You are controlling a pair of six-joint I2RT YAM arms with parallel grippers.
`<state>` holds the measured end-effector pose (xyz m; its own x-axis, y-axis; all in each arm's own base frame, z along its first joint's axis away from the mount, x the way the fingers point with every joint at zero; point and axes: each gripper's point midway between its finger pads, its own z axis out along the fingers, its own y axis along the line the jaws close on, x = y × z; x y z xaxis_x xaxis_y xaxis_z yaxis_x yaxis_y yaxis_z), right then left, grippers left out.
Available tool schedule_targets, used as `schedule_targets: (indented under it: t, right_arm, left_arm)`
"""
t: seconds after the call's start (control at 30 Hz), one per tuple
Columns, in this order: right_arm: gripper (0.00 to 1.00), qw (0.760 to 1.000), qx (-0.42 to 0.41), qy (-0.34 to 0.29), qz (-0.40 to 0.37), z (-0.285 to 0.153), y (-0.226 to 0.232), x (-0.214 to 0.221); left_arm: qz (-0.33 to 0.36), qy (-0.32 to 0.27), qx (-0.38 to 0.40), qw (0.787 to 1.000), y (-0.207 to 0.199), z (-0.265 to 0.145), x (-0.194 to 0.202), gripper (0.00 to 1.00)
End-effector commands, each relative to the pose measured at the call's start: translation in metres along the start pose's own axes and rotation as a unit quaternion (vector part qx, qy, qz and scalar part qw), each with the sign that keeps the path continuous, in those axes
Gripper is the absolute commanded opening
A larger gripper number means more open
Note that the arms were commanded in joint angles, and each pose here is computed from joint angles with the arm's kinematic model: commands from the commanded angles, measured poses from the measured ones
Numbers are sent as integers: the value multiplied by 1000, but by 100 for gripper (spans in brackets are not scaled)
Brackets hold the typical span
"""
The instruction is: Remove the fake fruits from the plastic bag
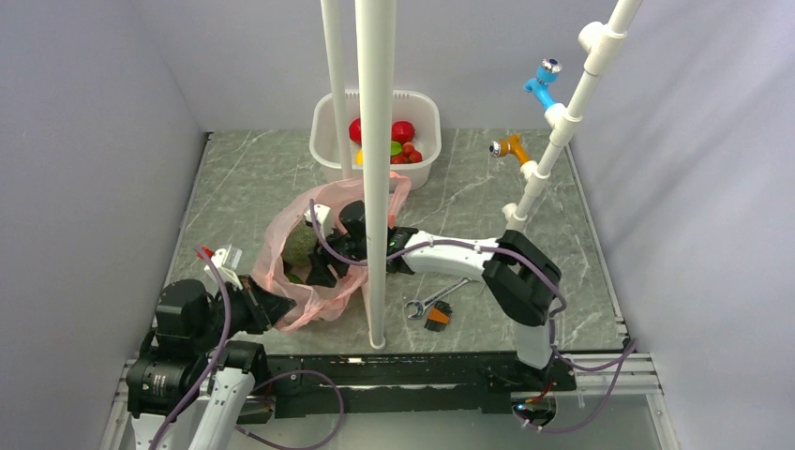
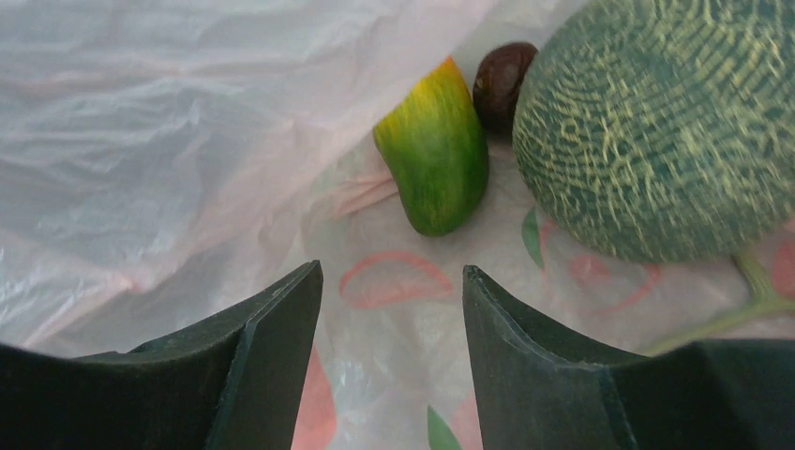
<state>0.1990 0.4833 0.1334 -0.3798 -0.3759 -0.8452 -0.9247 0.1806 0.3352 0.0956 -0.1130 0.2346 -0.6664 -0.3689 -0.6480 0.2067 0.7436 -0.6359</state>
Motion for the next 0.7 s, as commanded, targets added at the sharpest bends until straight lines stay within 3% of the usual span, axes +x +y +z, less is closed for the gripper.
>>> schedule_targets:
  t: [0.0, 0.33, 0.67]
  right_arm:
    - [60, 996, -59, -38, -54, 16, 26, -39]
    - [73, 990, -99, -62, -80, 51, 36, -37]
    - [78, 987, -113, -94, -62, 79, 36, -40]
  left_arm:
    - [-12, -9, 25, 1000, -11, 1, -6, 0]
    - [-47, -13, 61, 997, -17, 6, 2, 0]
    - [-54, -14, 64, 996, -20, 3, 1, 0]
